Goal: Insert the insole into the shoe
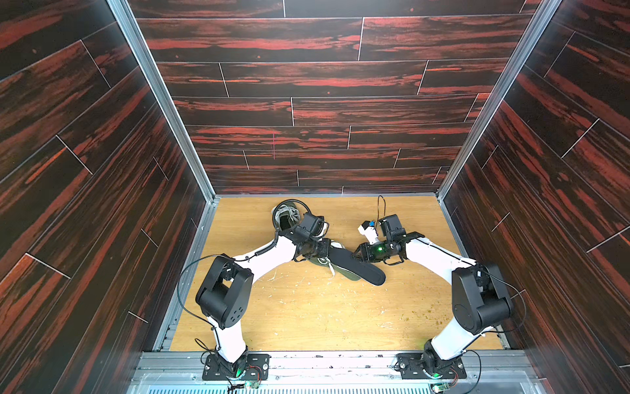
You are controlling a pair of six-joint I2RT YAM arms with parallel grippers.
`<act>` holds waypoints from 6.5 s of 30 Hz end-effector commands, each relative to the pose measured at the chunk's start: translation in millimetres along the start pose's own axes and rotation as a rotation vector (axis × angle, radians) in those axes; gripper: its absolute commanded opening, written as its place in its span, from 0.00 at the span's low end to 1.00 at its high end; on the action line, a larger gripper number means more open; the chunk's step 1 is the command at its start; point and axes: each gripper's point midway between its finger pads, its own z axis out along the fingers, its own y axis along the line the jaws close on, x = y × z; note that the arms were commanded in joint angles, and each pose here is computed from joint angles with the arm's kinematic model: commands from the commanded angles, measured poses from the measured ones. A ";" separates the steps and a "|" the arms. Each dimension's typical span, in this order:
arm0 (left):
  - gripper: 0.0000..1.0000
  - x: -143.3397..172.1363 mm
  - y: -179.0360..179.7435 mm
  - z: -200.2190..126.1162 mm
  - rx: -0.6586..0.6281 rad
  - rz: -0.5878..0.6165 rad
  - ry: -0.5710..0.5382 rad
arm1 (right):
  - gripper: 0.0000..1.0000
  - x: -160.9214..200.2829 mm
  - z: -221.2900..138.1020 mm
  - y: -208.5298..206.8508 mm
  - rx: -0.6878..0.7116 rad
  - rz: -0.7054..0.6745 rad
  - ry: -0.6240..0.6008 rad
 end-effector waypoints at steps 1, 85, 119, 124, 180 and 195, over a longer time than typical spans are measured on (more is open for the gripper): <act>0.00 -16.9 -17.2 -8.3 0.042 0.049 -0.057 | 0.28 -2.4 2.0 14.2 -0.055 -0.028 -0.005; 0.00 -7.5 -0.4 6.5 -0.098 -0.193 -0.047 | 0.19 31.9 0.3 -8.3 0.220 -0.043 0.039; 0.00 1.2 -13.2 -5.2 -0.071 -0.177 -0.081 | 0.07 45.1 53.7 -40.9 0.586 0.020 0.062; 0.00 3.2 -6.0 -5.6 -0.096 -0.193 -0.086 | 0.24 32.8 33.1 -30.8 0.656 -0.050 0.006; 0.00 0.5 6.9 -15.3 -0.171 -0.147 -0.097 | 0.40 6.2 -2.0 -4.4 0.505 -0.022 -0.028; 0.00 -3.1 -21.7 13.4 -0.100 0.151 0.117 | 0.49 27.0 -14.2 25.3 0.334 -0.036 -0.065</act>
